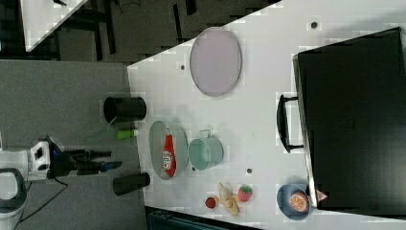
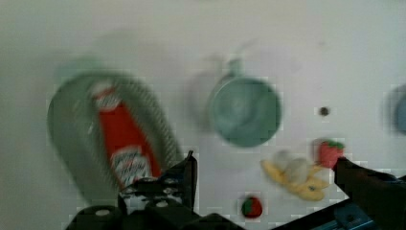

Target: Pick ketchup from strainer and place it on the table

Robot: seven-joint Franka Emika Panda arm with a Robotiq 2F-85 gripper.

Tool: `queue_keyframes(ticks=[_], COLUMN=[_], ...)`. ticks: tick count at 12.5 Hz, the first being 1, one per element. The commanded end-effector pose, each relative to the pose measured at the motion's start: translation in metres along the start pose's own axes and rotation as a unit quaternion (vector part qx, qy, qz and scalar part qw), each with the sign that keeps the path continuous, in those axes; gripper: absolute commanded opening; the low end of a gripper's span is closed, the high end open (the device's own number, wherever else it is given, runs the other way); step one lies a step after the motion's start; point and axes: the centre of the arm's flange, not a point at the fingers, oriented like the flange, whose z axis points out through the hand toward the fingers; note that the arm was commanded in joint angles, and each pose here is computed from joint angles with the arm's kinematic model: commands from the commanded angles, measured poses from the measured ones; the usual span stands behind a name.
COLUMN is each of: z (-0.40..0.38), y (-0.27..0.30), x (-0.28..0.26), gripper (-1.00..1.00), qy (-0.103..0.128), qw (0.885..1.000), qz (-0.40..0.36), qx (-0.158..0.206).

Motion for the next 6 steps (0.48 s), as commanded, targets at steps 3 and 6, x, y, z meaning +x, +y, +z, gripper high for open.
queue_keyframes(ticks=[3, 6], z=[0.031, 0.09], y=[-0.061, -0.081], x=[-0.055, -0.076], gripper=[1.0, 1.0], qy=[0.002, -0.001], qw=[0.999, 0.996], qz=[-0.051, -0.081], qx=[0.015, 0.034])
